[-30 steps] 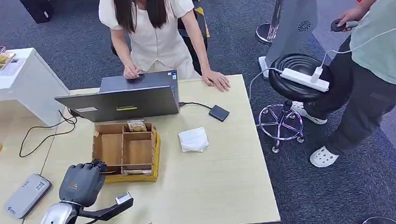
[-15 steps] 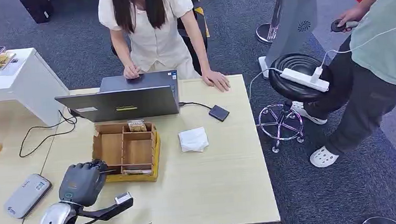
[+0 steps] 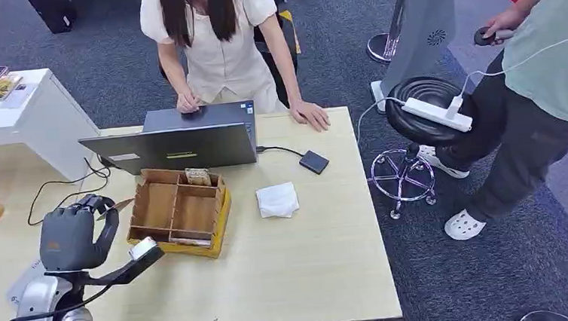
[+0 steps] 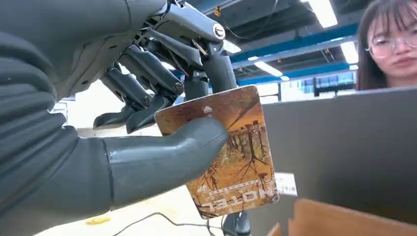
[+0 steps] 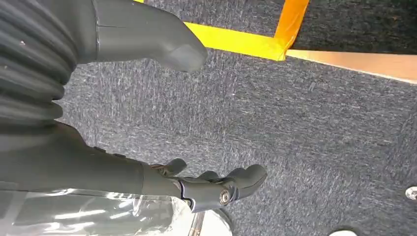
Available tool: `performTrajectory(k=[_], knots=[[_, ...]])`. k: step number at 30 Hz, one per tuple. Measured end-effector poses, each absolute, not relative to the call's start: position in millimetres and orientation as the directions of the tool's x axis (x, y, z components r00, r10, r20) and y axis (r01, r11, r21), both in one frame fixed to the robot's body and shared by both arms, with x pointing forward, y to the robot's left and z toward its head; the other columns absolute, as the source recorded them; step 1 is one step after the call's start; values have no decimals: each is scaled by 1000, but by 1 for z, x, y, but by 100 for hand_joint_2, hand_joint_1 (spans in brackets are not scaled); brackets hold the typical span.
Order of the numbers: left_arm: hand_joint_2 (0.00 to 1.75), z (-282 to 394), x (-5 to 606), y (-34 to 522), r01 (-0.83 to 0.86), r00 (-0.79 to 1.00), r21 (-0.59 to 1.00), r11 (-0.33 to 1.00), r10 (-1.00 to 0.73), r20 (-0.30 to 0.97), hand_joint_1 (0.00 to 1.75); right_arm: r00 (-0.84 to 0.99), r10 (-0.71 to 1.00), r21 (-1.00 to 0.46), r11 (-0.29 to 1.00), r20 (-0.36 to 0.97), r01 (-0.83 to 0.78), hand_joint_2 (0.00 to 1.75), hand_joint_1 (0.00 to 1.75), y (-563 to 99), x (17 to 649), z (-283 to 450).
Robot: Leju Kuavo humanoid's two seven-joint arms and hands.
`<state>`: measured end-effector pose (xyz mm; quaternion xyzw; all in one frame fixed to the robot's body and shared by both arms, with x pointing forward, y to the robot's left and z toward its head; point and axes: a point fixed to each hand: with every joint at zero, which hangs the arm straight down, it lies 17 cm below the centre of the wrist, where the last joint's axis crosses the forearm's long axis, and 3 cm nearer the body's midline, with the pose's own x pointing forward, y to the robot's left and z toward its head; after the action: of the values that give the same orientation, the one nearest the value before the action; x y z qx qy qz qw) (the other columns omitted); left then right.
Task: Pass the card to the sensor for recognition and then transmit it.
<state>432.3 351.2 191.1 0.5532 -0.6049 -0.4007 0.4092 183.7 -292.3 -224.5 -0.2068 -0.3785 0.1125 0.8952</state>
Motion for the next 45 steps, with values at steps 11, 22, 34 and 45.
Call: performTrajectory(k=[11,22,34,45], knots=[[175,211,438,357,-392,-59,916,91,-996,73,162,685,364,-456,888,631,-52,175,0,-290,184,-224],[175,278,473,345,-501,-122,853,146,-988,97,168,671,381,-460,885,636,-66,175,0,-287,196,-221],[175,345,514,285,-557,-240,812,176,-970,45,171,653,395,-451,888,646,-91,175,0,-275,207,-219],[175,357,522,285,-567,-243,802,185,-969,51,103,649,398,-444,890,649,-102,175,0,-270,207,-219]])
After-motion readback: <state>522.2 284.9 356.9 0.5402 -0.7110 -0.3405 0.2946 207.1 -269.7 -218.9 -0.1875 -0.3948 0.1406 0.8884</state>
